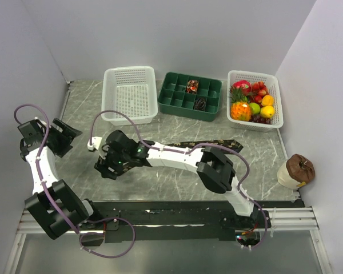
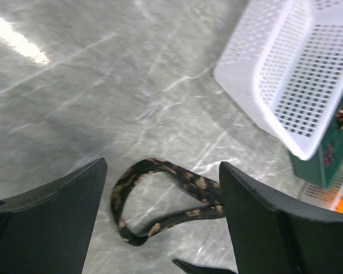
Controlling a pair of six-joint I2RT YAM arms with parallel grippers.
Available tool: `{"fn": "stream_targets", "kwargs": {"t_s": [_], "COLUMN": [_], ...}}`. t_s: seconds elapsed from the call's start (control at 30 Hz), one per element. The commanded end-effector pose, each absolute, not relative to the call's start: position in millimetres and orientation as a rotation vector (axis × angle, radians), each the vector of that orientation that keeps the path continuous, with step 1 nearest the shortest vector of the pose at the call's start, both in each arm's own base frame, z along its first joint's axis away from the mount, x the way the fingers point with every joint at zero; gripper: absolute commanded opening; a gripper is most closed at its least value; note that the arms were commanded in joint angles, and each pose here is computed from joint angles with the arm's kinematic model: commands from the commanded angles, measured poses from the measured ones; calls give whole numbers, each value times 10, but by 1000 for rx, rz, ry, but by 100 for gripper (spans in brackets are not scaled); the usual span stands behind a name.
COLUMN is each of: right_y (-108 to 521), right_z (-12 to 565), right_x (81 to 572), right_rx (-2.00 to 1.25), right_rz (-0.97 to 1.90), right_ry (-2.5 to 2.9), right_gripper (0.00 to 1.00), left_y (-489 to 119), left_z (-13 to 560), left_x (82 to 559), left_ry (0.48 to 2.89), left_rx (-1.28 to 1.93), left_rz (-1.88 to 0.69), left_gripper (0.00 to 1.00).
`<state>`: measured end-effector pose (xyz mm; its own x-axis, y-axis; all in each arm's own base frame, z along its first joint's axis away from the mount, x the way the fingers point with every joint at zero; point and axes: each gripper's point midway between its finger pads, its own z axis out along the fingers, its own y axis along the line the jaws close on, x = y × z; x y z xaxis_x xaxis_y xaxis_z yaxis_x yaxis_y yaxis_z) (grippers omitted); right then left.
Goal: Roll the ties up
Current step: Flatten out the tie at the center of the board.
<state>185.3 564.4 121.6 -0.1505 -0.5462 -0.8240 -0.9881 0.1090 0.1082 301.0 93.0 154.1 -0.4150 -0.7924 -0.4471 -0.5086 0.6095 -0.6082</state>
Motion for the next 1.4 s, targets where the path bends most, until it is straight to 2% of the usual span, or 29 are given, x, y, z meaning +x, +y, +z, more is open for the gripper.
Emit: {"fn": "stream_targets", "kwargs": {"t_s": [0.0,0.37,0.5,0.57,0.6,0.7,0.73,0.9,1.37], "right_y": [5826,5886,5883,5885,5891,5897,5895,5881,5666], "right_z": [1102,672,539,501,505,543,574,733,1432], "right_x": [2028,2057,2091,2113,2114,2173,2212,2367,2630], "right_rx": [-1486,-1523,-1519,-1516,-1513,-1503,-1498,-1487,-1483], "right_rz": [848,797,770,756,753,728,718,767,1157], "right_ry": [1733,1790,1819,1820,1817,1796,1784,1769,1705], "right_gripper": [76,70,65,48,29,10,8,4,4], "left_y": [829,901,912,899,897,887,880,871,788], "left_z": [1720,1970,2068,2081,2076,2052,2060,2032,1863], "left_x": [3104,3176,3232,3239,3237,3233,3231,3218,3248], "left_ry": [2039,1974,1932,1928,1928,1924,1919,1908,1929], "left_rx": [-946,-929,-929,-925,-928,-930,-924,-930,-901], "left_rz": [-607,-582,-600,-609,-610,-616,-618,-619,-637], "left_gripper": [85,86,86,86,87,87,87,87,87]}}
